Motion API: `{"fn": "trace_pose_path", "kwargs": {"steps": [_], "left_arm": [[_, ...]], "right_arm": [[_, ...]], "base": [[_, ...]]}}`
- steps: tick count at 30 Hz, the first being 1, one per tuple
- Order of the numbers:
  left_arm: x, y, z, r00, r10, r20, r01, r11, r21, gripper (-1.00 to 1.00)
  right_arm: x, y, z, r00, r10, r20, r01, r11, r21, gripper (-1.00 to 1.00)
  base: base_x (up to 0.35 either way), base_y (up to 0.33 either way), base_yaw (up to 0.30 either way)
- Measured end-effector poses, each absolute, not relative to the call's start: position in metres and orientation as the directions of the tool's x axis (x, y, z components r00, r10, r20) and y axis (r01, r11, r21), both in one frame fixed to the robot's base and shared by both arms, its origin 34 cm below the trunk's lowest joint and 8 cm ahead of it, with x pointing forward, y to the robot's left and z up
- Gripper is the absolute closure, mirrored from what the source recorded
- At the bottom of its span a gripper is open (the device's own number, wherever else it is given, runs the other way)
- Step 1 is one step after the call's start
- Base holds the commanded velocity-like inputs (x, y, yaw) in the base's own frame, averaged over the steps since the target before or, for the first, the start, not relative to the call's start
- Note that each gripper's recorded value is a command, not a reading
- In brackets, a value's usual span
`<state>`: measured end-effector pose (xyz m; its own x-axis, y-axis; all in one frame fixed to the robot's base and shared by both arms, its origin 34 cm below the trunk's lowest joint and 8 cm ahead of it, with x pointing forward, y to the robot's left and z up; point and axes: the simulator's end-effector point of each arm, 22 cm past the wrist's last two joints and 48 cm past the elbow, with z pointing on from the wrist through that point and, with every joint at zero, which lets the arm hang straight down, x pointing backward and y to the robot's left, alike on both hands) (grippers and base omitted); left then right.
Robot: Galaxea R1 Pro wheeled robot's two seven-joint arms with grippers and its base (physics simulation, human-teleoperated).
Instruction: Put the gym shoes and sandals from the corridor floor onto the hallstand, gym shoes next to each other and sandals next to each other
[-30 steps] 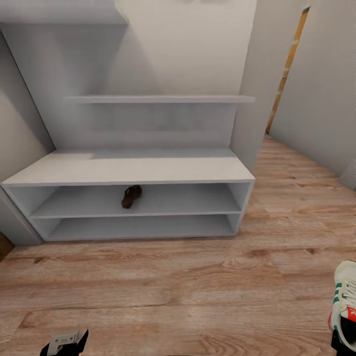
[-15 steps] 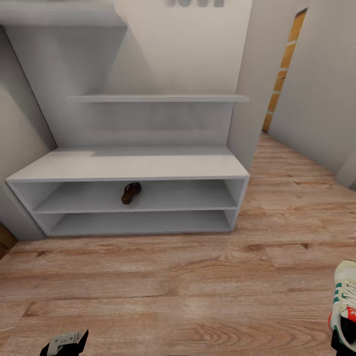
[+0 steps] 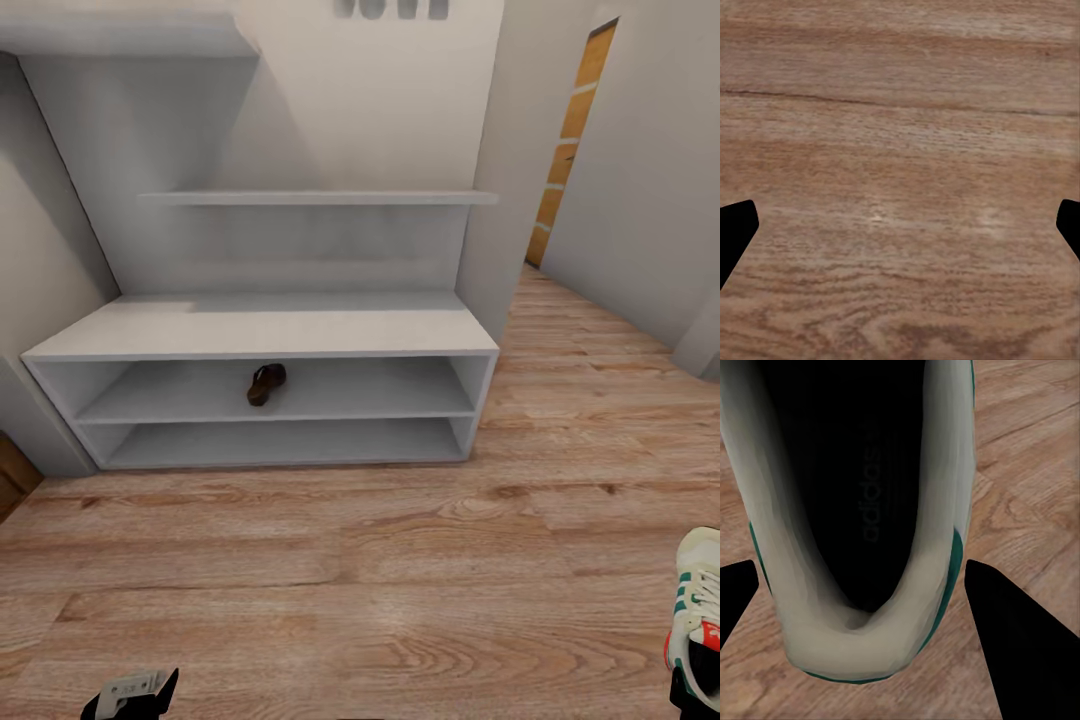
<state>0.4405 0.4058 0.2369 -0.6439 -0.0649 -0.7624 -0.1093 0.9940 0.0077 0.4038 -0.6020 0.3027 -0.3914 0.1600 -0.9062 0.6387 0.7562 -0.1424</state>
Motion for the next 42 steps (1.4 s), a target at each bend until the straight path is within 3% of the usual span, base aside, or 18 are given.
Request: {"fn": "trace_pose_path", "kwargs": {"steps": [3, 14, 24, 33, 42], "left_arm": [[0.440, 0.404, 0.237, -0.645, -0.061, -0.761, -0.103, 0.995, 0.008, -1.00], [0.445, 0.363, 0.241, -0.637, -0.056, -0.769, 0.046, 0.993, -0.110, -1.00], [0.441, 0.330, 0.250, -0.635, -0.039, -0.772, 0.196, 0.958, -0.209, -1.00], [0.438, 0.326, 0.251, -0.636, -0.034, -0.771, 0.219, 0.950, -0.222, -1.00], [0.438, 0.325, 0.250, -0.637, -0.034, -0.770, 0.219, 0.950, -0.224, -1.00]], "right_arm": [[0.404, -0.601, 0.302, -0.392, 0.161, -0.906, 0.638, 0.756, -0.142, 1.00], [0.446, -0.395, 0.235, -0.569, 0.061, -0.820, 0.213, 0.974, -0.075, 1.00], [0.497, -0.279, 0.209, -0.780, 0.083, -0.621, 0.085, 0.996, 0.026, 1.00], [0.563, -0.242, 0.246, -0.843, 0.056, -0.536, 0.084, 0.996, -0.029, 1.00], [0.639, -0.254, 0.304, -0.823, -0.050, -0.566, 0.065, 0.981, -0.180, 1.00]], "base": [[-0.002, 0.000, 0.000], [0.000, 0.000, 0.000], [0.000, 0.000, 0.000], [0.000, 0.000, 0.000], [0.000, 0.000, 0.000]]}}
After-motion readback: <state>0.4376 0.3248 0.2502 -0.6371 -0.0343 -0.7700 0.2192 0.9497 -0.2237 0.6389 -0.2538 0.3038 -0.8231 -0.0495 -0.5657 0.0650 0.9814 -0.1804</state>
